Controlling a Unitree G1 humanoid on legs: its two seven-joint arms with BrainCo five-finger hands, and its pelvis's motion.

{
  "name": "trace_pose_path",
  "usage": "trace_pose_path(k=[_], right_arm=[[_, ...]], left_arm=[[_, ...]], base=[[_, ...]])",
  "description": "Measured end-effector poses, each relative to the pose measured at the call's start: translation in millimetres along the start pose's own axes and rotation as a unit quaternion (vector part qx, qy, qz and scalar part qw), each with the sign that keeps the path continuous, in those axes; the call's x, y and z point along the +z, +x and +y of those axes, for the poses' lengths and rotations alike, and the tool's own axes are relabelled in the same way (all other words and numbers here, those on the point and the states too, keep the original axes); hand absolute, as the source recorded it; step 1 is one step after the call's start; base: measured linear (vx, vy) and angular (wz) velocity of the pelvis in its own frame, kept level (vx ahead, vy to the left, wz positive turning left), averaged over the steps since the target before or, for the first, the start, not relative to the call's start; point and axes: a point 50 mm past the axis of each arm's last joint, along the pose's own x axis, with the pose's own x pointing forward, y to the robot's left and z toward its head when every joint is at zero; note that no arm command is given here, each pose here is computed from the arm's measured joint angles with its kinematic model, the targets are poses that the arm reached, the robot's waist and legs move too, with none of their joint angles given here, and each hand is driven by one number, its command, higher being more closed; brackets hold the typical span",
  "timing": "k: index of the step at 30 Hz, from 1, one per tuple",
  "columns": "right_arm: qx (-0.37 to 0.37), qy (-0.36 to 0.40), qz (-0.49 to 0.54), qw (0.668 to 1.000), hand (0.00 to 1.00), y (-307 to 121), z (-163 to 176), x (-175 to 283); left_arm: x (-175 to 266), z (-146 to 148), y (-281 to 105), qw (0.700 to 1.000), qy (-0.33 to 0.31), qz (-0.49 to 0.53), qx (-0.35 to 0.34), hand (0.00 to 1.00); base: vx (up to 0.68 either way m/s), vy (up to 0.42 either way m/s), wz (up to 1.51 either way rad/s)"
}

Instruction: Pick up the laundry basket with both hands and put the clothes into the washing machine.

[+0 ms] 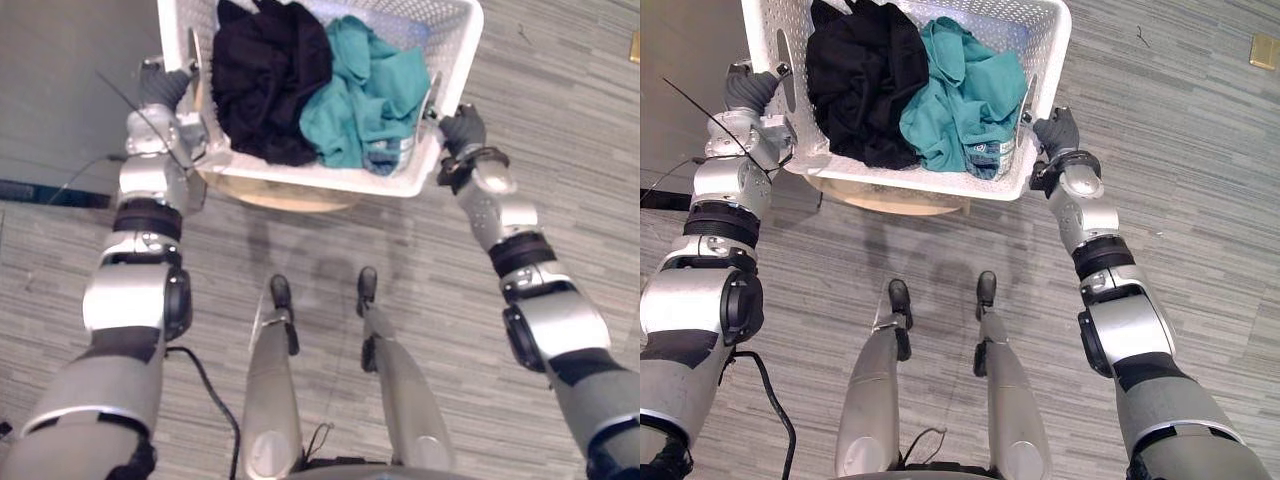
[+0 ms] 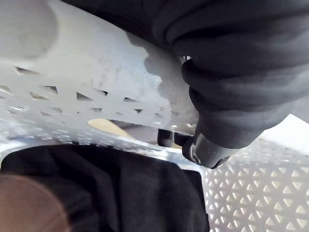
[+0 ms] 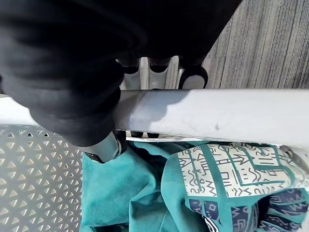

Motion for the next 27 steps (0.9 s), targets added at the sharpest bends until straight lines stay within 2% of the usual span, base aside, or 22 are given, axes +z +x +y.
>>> trace_pose_path(k=[18,19,24,27], right_arm=[[0.025,-0.025,-0.020,0.999,1.00,6,18,13],[0.026,-0.027,-0.019,0.999,0.00,7,19,13],[0.030,-0.008,-0.017,0.999,0.00,7,22,11],[0.036,0.009,-0.011,0.999,0.00,6,23,9]], left_arm=[[1,21,1,1.000,-0.009,0.004,0.027,1.00],[2,22,1,1.000,-0.008,0.003,0.028,0.00],[2,26,1,0.999,-0.014,0.010,0.035,0.00],[3,31,1,0.997,-0.057,0.011,0.044,0.00]], base=[[0.02,-0.021,0.07],[0.03,-0.021,0.07],[0.02,-0.015,0.03],[0.04,-0.011,0.01]])
